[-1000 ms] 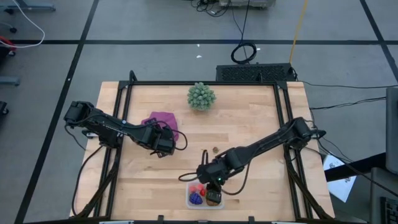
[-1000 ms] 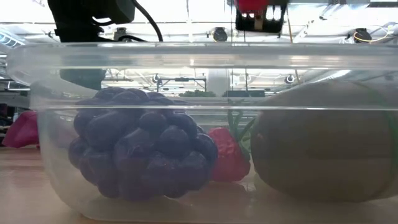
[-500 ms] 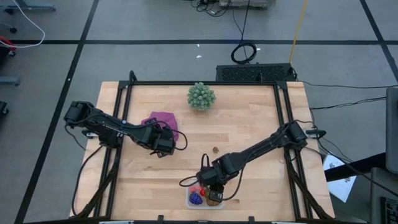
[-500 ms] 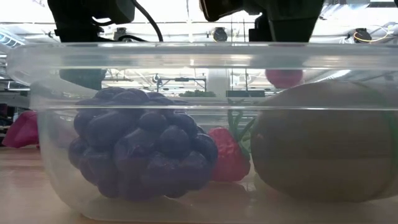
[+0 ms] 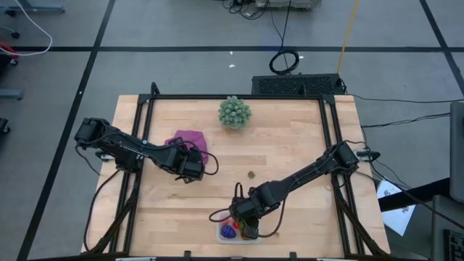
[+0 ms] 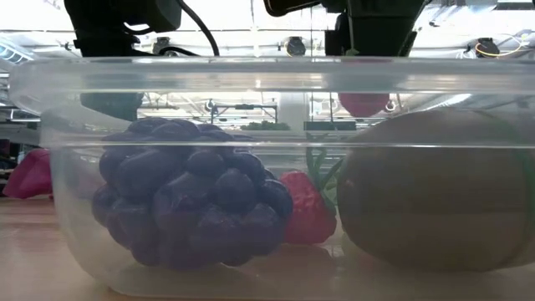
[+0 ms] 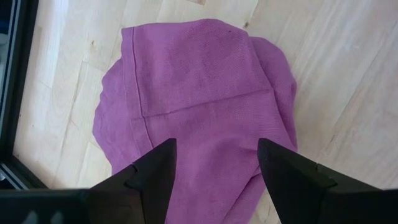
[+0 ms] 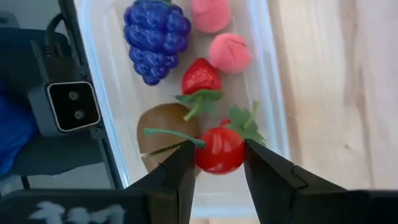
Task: Pick and placing Produce into tupperware
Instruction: Put the red cherry into the transparent container
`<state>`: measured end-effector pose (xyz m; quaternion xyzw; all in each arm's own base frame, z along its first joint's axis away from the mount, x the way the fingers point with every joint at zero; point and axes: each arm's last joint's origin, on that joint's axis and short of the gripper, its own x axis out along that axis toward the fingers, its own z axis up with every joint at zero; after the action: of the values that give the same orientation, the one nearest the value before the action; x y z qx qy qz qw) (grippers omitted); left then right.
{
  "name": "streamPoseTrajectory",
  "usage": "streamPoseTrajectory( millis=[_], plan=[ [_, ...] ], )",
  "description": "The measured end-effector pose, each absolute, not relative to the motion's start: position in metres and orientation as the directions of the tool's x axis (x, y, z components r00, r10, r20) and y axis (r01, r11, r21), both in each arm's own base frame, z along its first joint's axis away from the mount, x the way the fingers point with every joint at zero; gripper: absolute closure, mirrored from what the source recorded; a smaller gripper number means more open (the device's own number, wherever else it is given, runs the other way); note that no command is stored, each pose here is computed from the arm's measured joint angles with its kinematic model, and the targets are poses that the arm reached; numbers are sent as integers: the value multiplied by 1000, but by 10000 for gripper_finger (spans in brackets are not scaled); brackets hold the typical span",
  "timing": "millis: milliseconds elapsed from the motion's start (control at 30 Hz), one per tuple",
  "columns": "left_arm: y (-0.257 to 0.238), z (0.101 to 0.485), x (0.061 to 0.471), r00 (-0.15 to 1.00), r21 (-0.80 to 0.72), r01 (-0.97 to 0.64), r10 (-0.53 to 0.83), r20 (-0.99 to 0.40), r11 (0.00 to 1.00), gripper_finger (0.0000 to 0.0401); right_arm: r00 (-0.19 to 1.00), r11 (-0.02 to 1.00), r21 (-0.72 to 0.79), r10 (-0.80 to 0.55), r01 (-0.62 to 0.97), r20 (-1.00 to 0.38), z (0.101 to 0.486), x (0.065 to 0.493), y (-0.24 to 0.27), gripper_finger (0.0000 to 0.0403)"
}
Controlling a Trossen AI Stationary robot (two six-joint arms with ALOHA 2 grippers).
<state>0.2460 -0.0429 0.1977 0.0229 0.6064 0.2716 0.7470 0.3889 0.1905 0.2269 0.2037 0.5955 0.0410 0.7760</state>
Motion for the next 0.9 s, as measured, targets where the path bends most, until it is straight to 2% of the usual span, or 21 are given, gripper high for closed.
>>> streamPoseTrajectory(
  millis=[233,900],
  plan=[
    [-43,198,246,117,364,-379,434,-893,851,171,276,904,374,313,207,-909,212,385,193,285],
    [-43,198,246,118,363,-383,435,-893,850,171,277,905,372,310,206,-909,212,382,199,285]
  ],
)
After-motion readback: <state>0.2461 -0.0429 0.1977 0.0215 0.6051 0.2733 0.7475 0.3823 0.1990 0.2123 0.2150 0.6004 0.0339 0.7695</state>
